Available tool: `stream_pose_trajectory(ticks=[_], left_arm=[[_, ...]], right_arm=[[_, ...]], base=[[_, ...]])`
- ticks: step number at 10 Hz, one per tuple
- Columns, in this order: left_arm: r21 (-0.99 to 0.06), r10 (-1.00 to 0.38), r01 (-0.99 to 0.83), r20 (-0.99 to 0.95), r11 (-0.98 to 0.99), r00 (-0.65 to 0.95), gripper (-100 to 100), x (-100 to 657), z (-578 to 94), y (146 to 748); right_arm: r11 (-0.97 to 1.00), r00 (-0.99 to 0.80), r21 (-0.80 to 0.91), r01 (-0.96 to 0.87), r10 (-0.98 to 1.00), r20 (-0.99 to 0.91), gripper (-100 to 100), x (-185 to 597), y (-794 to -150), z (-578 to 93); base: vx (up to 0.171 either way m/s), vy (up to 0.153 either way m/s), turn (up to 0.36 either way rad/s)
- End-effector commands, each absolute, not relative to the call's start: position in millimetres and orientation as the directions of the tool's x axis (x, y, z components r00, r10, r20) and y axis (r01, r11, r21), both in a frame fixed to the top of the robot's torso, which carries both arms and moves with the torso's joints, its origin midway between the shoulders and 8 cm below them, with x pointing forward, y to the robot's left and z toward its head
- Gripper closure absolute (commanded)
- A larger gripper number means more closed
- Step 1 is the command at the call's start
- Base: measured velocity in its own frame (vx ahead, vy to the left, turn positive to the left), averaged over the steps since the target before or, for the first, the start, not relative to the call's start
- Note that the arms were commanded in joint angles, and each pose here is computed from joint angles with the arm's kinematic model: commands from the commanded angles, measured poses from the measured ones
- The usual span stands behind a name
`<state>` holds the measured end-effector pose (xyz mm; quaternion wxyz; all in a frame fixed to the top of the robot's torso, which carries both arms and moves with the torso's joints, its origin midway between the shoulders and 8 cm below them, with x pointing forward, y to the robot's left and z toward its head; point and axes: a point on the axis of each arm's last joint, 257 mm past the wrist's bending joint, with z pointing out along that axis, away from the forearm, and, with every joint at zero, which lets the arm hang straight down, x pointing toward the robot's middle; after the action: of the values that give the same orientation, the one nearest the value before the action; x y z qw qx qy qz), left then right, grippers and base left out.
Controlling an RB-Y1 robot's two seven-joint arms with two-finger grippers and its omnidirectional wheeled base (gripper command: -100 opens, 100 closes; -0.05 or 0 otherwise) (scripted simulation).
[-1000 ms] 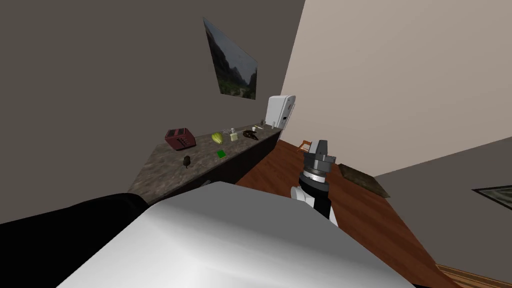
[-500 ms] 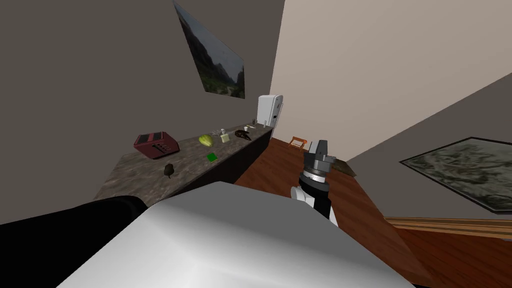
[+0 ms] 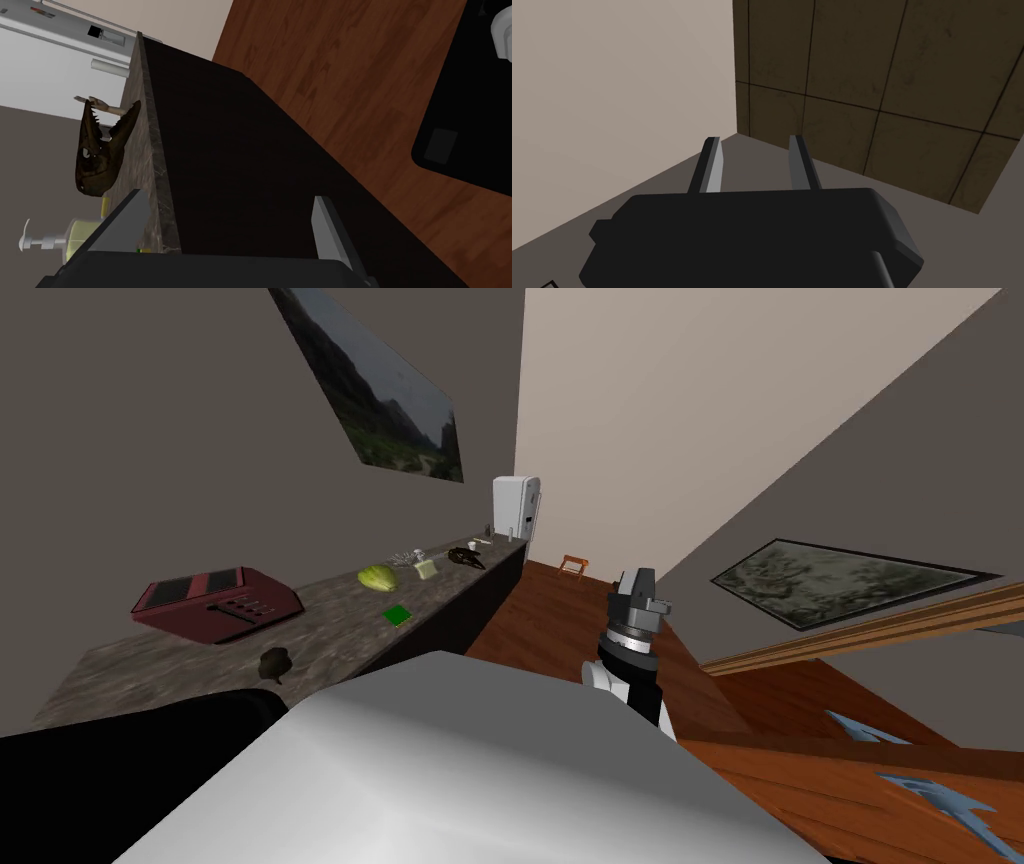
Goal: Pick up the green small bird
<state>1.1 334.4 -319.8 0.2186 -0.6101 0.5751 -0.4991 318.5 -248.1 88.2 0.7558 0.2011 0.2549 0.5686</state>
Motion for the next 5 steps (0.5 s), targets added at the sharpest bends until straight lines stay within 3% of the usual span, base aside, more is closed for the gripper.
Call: stream_pose_trajectory(ticks=[1, 5], left_arm=[[-0.807, -0.921, -0.538, 0.366, -0.244, -0.131, -100, -28, -325, 338], [-0.696, -0.926, -0.68, 0.372, -0.232, -0.065, -100, -88, -328, 364]], right_arm=[[0.273, 0.223, 0.594, -0.757, 0.962, -0.157, 0, 319, -248, 88], [0.273, 0.224, 0.594, -0.757, 0.962, -0.157, 0, 318, -248, 88]], base=[[0.009, 0.006, -0.189], [0.014, 0.005, -0.214]])
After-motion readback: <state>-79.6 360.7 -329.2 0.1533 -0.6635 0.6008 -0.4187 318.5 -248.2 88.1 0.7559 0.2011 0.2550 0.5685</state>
